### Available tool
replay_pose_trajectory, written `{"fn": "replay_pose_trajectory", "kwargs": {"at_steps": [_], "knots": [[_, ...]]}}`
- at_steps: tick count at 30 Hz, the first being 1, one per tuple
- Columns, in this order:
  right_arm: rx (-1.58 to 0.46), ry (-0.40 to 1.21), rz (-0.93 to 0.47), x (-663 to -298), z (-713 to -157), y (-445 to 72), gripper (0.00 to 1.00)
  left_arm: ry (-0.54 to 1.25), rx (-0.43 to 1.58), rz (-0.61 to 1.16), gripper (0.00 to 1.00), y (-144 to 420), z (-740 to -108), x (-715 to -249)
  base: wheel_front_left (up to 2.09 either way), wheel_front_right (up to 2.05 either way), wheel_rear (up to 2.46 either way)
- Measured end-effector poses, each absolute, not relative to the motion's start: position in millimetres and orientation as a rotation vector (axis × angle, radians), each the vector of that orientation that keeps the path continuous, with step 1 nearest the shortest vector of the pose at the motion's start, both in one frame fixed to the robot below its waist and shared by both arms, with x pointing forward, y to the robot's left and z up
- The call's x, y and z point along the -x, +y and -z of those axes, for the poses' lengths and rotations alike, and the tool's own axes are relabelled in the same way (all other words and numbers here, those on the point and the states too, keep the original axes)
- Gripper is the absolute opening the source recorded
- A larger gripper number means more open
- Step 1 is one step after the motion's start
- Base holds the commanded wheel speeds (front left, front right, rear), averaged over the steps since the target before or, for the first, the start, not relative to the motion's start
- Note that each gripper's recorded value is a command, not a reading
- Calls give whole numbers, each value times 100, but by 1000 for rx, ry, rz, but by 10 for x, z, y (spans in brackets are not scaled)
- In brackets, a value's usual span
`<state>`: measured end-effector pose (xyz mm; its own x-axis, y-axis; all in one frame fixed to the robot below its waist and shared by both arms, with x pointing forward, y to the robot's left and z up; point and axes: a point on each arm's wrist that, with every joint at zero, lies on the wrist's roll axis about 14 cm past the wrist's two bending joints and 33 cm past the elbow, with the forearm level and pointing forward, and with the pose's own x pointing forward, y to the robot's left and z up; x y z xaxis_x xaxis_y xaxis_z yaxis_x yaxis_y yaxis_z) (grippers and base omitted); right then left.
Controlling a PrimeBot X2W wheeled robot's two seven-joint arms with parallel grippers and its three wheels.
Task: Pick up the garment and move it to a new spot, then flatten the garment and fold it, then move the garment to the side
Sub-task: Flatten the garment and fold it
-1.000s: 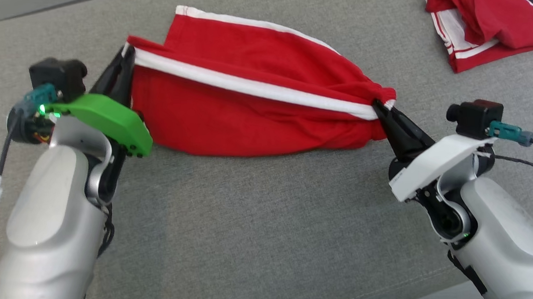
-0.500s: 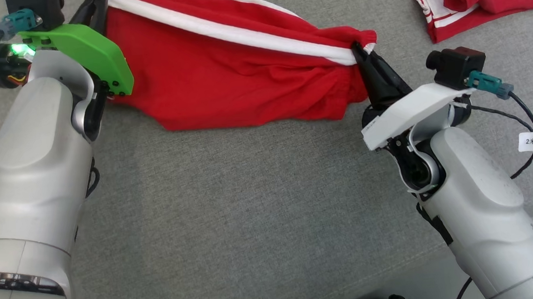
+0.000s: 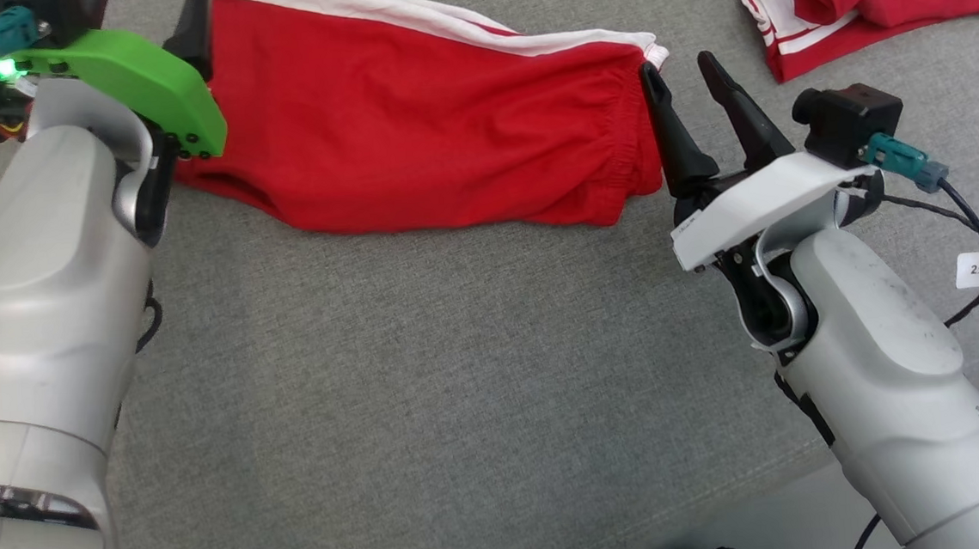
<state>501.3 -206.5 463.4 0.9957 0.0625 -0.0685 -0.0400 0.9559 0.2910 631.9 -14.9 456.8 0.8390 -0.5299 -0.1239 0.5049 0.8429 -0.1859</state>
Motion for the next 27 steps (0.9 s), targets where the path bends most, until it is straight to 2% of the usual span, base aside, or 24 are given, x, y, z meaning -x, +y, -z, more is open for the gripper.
{"fn": "replay_pose_trajectory", "kwargs": {"at_steps": [4,14,20,27], "knots": [[-252,45,-58,-4882,-4728,-2101,100,138,147,517,100,71,-4723,-6355,0,0,0],[-241,-18,-32,-4464,-4861,-2124,100,200,84,549,100,289,-4754,-6218,0,0,0],[-257,1,7,-4221,-4761,-2110,100,389,40,643,100,155,-4402,-5993,0,0,0],[-251,-2,32,-4136,-4774,-2144,100,583,-54,676,100,292,-3998,-5800,0,0,0]]}}
